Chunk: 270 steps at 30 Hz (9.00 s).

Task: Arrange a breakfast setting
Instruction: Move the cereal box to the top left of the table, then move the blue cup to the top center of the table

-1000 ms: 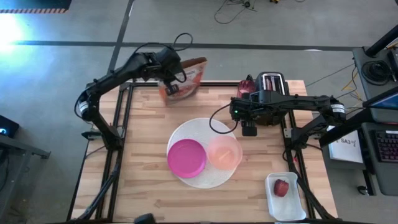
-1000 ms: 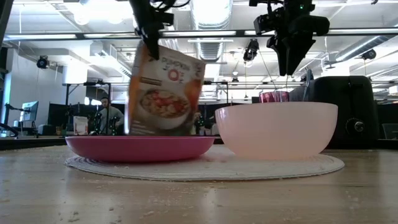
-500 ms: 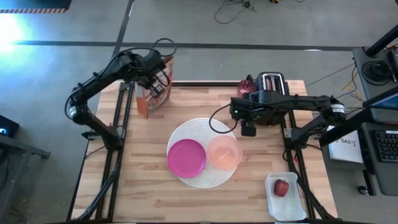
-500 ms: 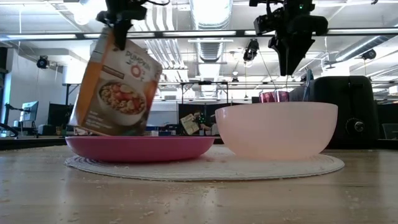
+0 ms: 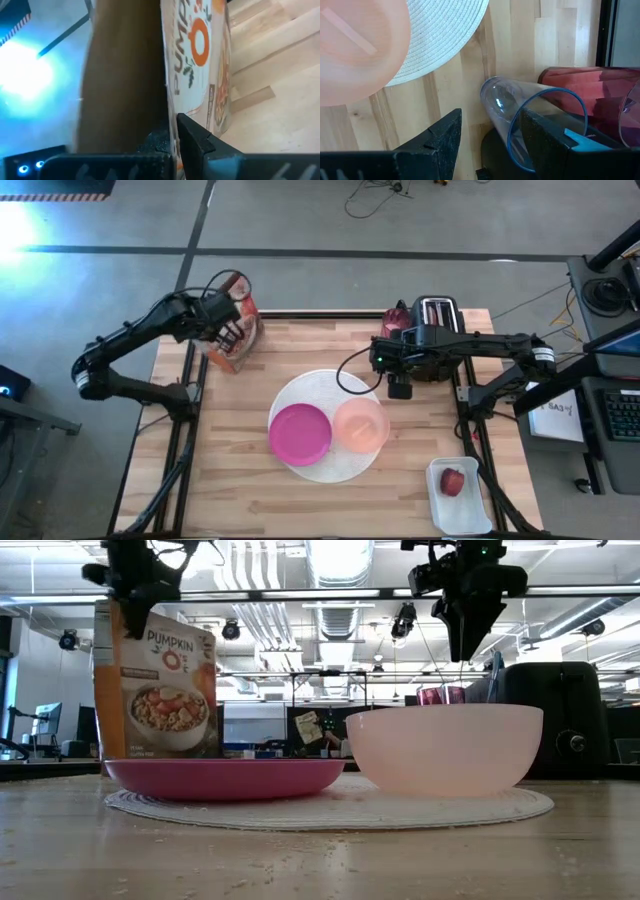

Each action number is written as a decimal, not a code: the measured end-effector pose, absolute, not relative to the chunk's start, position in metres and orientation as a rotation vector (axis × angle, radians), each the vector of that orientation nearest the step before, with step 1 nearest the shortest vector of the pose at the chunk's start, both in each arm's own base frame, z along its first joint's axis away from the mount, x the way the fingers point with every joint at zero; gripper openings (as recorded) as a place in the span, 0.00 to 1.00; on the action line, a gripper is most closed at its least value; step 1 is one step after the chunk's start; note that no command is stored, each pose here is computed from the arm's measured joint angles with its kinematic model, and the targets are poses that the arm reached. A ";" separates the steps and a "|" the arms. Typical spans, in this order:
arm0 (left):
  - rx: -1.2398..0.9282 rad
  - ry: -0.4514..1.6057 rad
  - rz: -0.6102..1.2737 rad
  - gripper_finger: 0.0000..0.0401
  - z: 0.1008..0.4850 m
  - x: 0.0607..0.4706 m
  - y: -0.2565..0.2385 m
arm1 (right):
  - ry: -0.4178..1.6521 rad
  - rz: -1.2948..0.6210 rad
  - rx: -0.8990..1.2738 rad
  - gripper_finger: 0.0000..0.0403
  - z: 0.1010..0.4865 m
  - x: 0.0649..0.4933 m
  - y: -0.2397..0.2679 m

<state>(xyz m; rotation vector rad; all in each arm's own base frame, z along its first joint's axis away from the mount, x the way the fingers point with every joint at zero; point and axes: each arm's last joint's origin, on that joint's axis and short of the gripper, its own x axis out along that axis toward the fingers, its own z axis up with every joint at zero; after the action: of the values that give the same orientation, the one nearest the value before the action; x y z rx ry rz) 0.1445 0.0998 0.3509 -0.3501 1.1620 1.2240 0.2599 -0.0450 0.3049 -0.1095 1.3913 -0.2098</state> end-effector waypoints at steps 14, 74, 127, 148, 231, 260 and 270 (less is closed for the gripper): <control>-0.371 0.956 1.288 0.00 0.359 0.120 0.081 | 1.383 -0.264 -0.044 0.48 0.305 0.260 -0.045; -0.289 0.749 0.591 0.32 0.409 0.179 0.072 | 1.427 -0.540 0.264 0.48 0.303 0.249 -0.048; -0.158 0.851 0.506 0.32 0.377 0.209 0.075 | 1.358 -0.746 0.483 0.48 0.296 0.244 -0.104; -0.163 0.848 0.508 0.32 0.377 0.209 0.075 | 1.325 -0.662 0.554 0.48 0.302 0.247 -0.102; -0.148 0.848 0.501 0.32 0.378 0.207 0.074 | 1.075 -0.068 -0.209 0.02 0.280 0.339 -0.112; -0.143 0.827 0.501 0.32 0.386 0.191 0.069 | 1.270 -0.021 -0.411 0.02 0.266 0.421 -0.196; -0.134 0.834 0.496 0.32 0.387 0.189 0.068 | 1.285 -0.056 -0.364 0.02 0.265 0.424 -0.220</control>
<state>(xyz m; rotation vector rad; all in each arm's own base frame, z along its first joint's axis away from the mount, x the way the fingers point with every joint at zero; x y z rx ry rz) 0.1891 0.0682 0.3866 -0.1337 0.8336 0.4965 0.4236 -0.2200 0.2655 -0.3637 1.2850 -0.0564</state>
